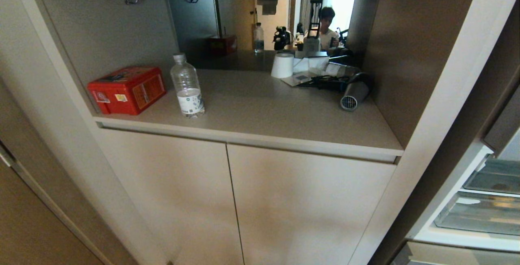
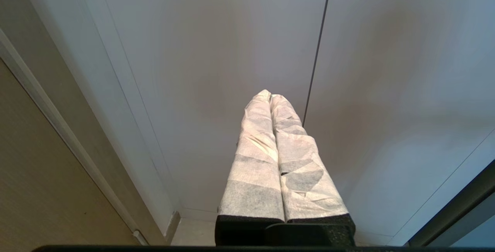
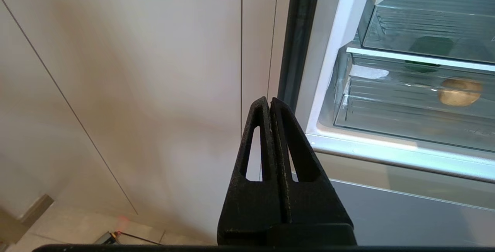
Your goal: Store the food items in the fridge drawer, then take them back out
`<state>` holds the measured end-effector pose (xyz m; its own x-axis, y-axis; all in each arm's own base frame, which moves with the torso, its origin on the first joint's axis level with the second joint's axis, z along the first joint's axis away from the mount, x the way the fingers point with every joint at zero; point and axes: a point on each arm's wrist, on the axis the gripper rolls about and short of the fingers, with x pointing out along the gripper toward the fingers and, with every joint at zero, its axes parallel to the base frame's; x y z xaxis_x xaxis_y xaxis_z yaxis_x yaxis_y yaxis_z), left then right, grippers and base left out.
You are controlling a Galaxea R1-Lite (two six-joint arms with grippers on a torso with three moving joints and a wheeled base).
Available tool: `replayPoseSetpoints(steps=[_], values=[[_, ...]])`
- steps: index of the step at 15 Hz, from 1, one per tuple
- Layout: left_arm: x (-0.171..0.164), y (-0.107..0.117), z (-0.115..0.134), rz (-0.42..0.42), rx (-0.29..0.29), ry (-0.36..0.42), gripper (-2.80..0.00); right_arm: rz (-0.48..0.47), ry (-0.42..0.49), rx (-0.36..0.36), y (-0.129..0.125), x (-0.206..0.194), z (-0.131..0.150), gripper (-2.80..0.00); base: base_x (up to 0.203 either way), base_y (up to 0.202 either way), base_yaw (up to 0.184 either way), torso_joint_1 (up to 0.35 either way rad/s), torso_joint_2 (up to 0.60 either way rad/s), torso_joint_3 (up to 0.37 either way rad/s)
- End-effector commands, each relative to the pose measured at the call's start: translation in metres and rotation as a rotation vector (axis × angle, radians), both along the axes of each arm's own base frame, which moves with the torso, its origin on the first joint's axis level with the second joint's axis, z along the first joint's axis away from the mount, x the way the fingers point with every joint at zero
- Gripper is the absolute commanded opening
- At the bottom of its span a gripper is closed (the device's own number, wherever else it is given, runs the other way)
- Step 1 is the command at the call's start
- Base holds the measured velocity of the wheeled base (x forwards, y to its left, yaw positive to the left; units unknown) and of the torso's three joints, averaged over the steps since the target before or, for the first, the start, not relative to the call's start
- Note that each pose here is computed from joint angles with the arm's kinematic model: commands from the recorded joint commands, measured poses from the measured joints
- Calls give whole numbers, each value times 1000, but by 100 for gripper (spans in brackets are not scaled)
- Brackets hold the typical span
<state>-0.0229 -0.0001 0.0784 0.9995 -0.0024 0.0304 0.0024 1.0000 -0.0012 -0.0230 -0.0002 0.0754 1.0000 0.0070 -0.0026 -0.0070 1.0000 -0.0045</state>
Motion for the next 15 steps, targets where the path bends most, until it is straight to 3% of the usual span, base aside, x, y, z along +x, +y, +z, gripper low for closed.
replayPoseSetpoints(steps=[1, 8, 15], values=[[1, 0, -3, -1, 0, 10, -280, 2, 2, -5, 0, 0, 0, -280, 0, 0, 0, 0, 0, 0], [1, 0, -3, -1, 0, 9, -280, 2, 1, -6, 0, 0, 0, -280, 0, 0, 0, 0, 0, 0], [1, 0, -3, -1, 0, 10, -280, -1, 1, 1, 0, 0, 0, -280, -1, 6, -160, 4, 3, 2]])
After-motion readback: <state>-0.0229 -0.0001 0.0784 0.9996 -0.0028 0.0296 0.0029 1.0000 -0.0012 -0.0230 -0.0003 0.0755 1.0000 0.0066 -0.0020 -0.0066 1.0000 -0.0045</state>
